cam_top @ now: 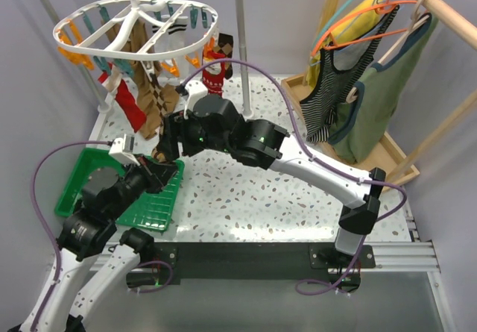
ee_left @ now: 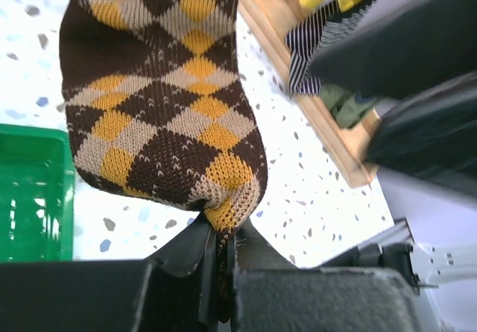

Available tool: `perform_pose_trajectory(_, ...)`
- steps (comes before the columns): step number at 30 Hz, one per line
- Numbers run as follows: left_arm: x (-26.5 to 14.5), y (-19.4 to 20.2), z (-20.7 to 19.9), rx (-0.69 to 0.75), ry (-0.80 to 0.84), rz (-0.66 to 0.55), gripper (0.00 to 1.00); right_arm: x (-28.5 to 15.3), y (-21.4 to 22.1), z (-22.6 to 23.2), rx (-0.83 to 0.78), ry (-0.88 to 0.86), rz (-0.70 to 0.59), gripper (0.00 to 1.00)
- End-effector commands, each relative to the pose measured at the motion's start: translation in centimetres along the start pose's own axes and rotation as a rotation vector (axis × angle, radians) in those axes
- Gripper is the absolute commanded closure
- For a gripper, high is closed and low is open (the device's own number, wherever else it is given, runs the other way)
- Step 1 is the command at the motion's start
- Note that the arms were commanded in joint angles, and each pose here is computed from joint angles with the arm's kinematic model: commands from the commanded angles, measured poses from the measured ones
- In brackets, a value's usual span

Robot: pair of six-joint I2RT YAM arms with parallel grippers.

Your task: Remove the socks clipped to the hanger

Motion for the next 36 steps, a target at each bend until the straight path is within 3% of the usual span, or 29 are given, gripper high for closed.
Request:
perform_pose_trajectory(1, 1.6, 1.0, -1.0, -0.016, 0.061, 0.084, 1.0, -1.8, -2.9, -3.2, -0.247, 0.208, -0.063, 0.32)
perform_pose_trajectory(8, 2.3, 1.4, -0.1, -0.046, 0.037, 0.045, 1.0, -1.9, -7.6, -3.0, -0.377, 0.274, -0.207, 0.34)
perform_pose_trajectory(13, 2.1, 1.1, 0.0, -0.018, 0.016, 0.057, 1.0, -0.9, -9.6, -1.2, -0.404, 0.211, -0.293, 0.36)
perform_pose_trajectory(31, -0.3, 2.2, -3.0, -0.084, 0.222, 0.087, 1.0, 1.9, -16.1, 1.8, -0.423, 0.186, -0.623, 0.35)
perform_pose_trajectory(36, -0.9, 1.8, -3.3, -0.066, 0.233, 0.076, 1.0, 3.4, -16.3, 1.8, -0.477, 0.193, -0.655, 0.36)
Point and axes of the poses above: each gripper's point midway between its finger pads, its own x axis out along the fingers, its own z axis along the line the jaws close on, y = z × x, the point moved 2 cm from there along -x, back along the fingers, and after that the axes turned 3 degrees about x, right-handed, at the moved point
